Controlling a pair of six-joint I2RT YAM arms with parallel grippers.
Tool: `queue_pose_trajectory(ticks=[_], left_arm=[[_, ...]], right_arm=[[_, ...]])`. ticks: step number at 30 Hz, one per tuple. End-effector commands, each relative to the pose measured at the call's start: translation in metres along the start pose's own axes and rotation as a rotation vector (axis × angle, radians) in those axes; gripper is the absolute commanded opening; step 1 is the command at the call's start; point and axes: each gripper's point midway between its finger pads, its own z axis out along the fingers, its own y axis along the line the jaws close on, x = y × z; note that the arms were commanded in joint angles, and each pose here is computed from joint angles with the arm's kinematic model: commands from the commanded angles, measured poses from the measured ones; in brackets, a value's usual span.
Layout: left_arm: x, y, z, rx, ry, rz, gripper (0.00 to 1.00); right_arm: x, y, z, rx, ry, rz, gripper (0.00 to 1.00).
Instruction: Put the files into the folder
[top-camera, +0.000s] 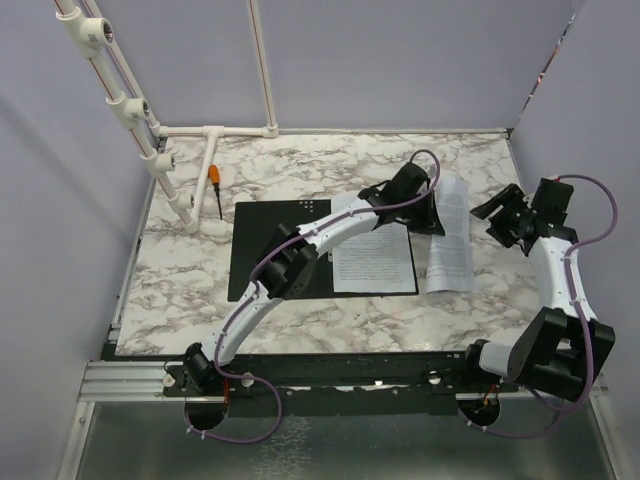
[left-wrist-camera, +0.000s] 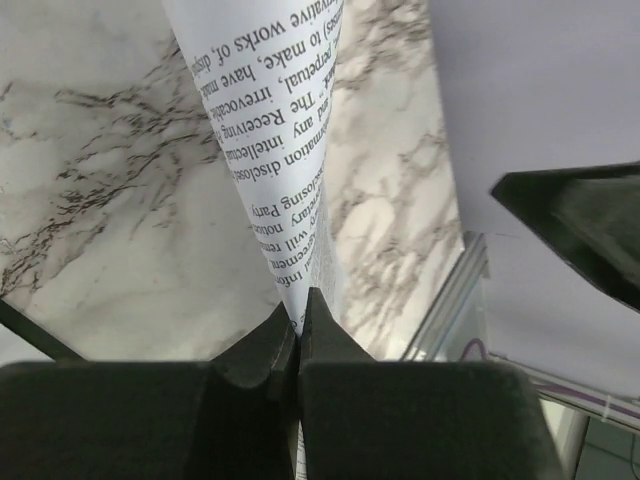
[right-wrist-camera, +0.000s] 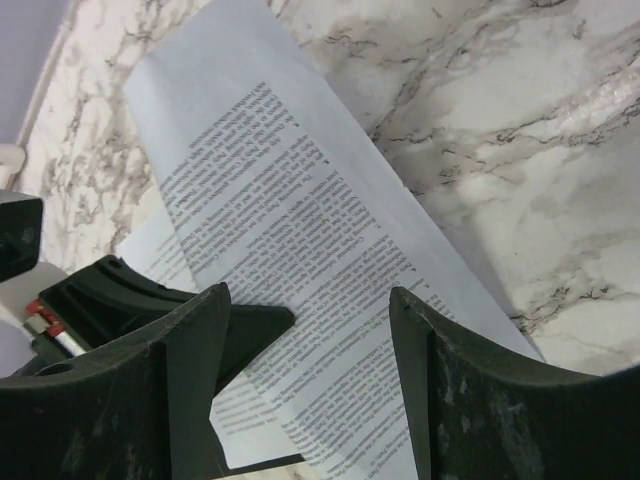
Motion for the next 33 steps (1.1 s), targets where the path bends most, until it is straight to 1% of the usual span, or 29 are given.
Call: queue_pose_trajectory(ticks=[1,4,8,14,20,24,29,33], left_arm=[[-0.031,-0.058,-0.052,0.119,-0.062,0.077,0.00],[-0.039,-0.067,-0.073,0.134,-0.080,0.094,0.00],[-0.046,-0.076,-0.104,0.145,-0.100,0.117,0.00],[-0.051,-0.075,-0.146,0.151,-0.116,0.128,0.00],[-0.049,-0.082,-0.180,0.195,-0.121,0.135,0.00],[-0.043,-0.082,-0.198,0.222,-0.115,0.130,0.00],[-0.038,-0.088,-0.227,0.281,-0.126,0.135,0.00],[-0.033,-0.089,-0.248,0.327,-0.134,0.121,0.00]], right_arm=[[-0.009,0.023,-0.025,-0.057,-0.028,-0.017,0.70],[-0.015,0.036,-0.037,-0.099,-0.051,-0.039,0.70],[-0.017,0.057,-0.050,-0.197,-0.038,-0.094,0.70],[-0.017,0.087,-0.065,-0.335,-0.014,-0.126,0.72],[-0.004,0.113,-0.071,-0.517,0.079,-0.148,0.73],[0.014,0.140,-0.078,-0.676,0.144,-0.197,0.74],[0.036,0.166,-0.078,-0.756,0.225,-0.273,0.75],[0.044,0.175,-0.080,-0.797,0.242,-0.305,0.75]])
